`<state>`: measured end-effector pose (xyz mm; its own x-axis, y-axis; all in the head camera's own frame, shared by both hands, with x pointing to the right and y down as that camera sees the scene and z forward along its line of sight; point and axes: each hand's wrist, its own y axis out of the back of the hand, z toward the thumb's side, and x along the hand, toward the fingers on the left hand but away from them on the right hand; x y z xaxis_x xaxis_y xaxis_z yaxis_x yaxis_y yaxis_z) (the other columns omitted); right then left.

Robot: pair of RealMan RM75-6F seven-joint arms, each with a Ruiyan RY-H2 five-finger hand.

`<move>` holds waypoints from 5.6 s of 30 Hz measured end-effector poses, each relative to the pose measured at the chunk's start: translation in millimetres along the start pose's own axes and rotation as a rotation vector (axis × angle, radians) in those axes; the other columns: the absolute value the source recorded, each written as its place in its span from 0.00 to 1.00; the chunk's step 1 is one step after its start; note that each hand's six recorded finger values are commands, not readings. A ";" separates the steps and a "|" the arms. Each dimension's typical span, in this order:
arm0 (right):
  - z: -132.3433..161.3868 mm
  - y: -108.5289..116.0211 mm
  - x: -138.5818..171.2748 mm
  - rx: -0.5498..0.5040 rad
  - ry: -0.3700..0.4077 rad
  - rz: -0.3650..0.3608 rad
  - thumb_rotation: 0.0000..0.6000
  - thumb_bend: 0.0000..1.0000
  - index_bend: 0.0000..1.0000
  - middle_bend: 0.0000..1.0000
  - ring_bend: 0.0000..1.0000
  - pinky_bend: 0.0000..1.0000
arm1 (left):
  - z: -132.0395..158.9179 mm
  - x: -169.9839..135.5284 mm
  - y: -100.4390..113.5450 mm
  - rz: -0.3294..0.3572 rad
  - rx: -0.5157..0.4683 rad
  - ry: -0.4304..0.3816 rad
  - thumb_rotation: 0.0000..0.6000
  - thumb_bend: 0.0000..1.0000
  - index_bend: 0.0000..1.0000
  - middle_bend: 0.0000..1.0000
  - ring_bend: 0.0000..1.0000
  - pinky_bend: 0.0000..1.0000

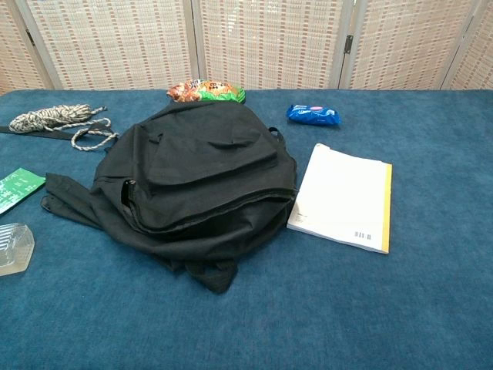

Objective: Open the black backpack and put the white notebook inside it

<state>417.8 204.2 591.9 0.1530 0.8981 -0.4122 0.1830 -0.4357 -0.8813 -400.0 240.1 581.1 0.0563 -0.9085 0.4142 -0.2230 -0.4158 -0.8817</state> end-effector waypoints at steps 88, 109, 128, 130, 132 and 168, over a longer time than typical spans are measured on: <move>13.3 -0.4 -5.6 0.021 0.060 0.018 1.00 0.32 0.00 0.15 0.20 0.12 | 159.7 127.8 -114.6 -0.243 -0.186 -0.223 1.00 0.72 0.72 0.42 0.40 0.06; 77.2 -114.6 -81.7 0.184 0.361 0.171 1.00 0.32 0.17 0.17 0.20 0.12 | 135.2 175.0 -86.1 -0.250 -0.422 -0.024 1.00 0.72 0.71 0.42 0.40 0.06; 98.4 -148.5 -97.3 0.221 0.431 0.222 1.00 0.32 0.17 0.17 0.20 0.12 | 132.7 174.5 -91.8 -0.270 -0.425 -0.016 1.00 0.72 0.71 0.42 0.39 0.05; 100.3 -150.0 -99.0 0.222 0.432 0.224 1.00 0.32 0.17 0.17 0.20 0.12 | 132.3 174.4 -92.1 -0.270 -0.423 -0.016 1.00 0.72 0.71 0.42 0.39 0.05; 102.5 -150.9 -100.8 0.223 0.434 0.224 1.00 0.32 0.17 0.17 0.20 0.12 | 131.3 174.4 -92.2 -0.270 -0.422 -0.015 1.00 0.72 0.71 0.42 0.39 0.05; 134.5 -150.8 -120.7 0.218 0.483 0.160 1.00 0.32 0.41 0.31 0.31 0.17 | 128.2 172.1 -97.7 -0.287 -0.430 -0.013 1.00 0.72 0.70 0.42 0.38 0.04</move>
<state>241.1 169.5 743.5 0.5996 0.6702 -0.4374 -0.0769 -0.4958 -0.8650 -243.8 118.9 709.6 0.1852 -0.7621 0.6204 -0.5762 -0.5956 -0.5597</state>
